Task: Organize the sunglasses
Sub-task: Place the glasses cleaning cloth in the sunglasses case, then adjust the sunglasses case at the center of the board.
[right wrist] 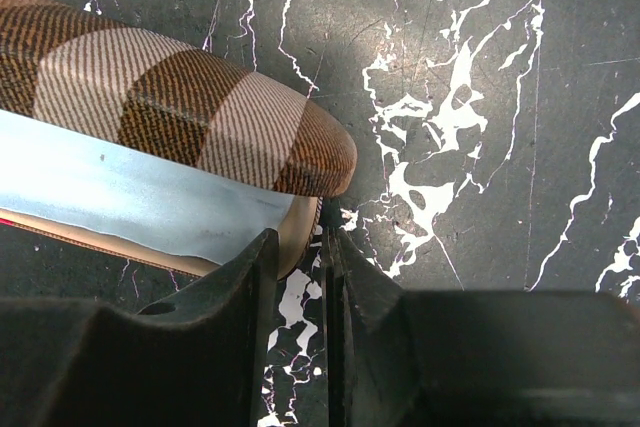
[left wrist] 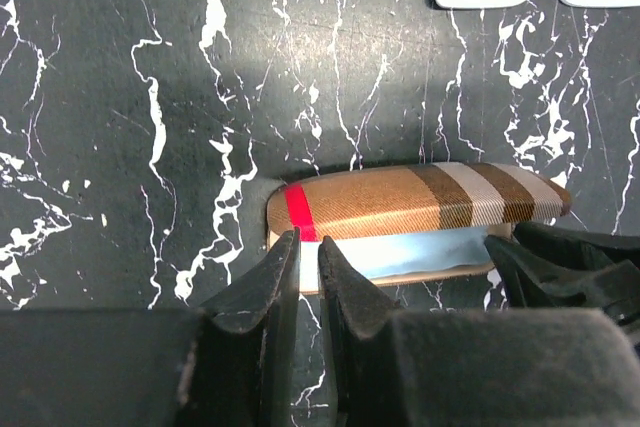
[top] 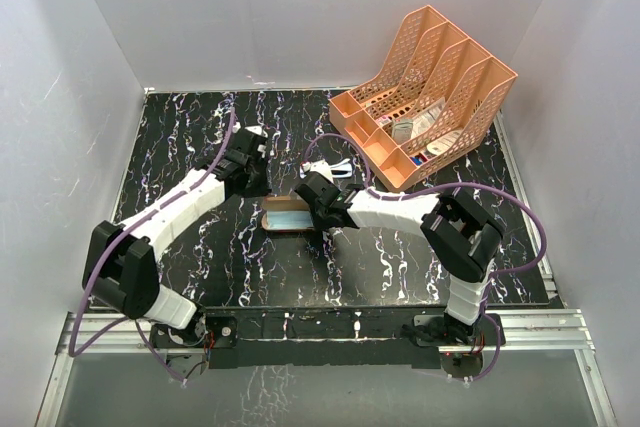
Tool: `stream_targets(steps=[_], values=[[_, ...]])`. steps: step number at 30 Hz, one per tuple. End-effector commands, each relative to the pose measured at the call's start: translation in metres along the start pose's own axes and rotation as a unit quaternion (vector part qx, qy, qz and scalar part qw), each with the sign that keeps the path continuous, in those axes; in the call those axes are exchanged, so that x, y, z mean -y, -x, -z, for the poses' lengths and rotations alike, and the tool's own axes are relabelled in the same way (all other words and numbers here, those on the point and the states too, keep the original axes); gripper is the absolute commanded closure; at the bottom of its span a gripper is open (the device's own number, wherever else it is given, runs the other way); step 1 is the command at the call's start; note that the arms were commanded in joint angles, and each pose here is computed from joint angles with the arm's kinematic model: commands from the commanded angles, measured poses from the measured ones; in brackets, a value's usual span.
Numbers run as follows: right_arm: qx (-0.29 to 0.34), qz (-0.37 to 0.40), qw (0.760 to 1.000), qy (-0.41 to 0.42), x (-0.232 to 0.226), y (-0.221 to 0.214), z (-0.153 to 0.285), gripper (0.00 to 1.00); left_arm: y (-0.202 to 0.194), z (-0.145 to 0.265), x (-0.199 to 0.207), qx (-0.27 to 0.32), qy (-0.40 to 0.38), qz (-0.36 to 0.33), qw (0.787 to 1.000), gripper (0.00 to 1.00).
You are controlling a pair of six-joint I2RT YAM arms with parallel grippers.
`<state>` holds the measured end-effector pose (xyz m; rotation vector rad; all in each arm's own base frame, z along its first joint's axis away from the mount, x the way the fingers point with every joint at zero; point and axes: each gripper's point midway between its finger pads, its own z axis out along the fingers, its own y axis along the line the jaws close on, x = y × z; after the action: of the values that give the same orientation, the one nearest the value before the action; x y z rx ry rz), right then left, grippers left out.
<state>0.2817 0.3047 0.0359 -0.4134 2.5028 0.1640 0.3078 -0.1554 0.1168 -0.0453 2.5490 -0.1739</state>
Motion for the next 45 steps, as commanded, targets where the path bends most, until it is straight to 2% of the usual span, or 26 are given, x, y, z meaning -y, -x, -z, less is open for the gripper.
stream_targets(steps=[1,15,20,32,45], values=[[0.04,-0.013,0.999,0.013,-0.006,0.021,0.013,0.77,0.016,-0.01,0.003,0.017,0.009,-0.019,1.0,0.87],[0.037,-0.013,0.999,0.012,-0.005,0.017,0.011,0.77,0.026,-0.049,-0.005,0.021,0.037,-0.031,0.999,0.86],[0.038,-0.013,0.999,0.011,-0.004,0.016,0.011,0.77,0.012,-0.059,-0.003,-0.004,0.027,-0.029,0.999,0.87],[0.046,-0.012,0.999,0.009,-0.004,0.021,0.013,0.77,-0.01,-0.052,0.005,-0.019,-0.017,-0.019,1.0,0.88],[0.069,-0.011,0.998,0.002,-0.002,0.037,0.021,0.77,-0.025,-0.032,0.01,-0.022,-0.027,-0.023,0.999,0.88]])
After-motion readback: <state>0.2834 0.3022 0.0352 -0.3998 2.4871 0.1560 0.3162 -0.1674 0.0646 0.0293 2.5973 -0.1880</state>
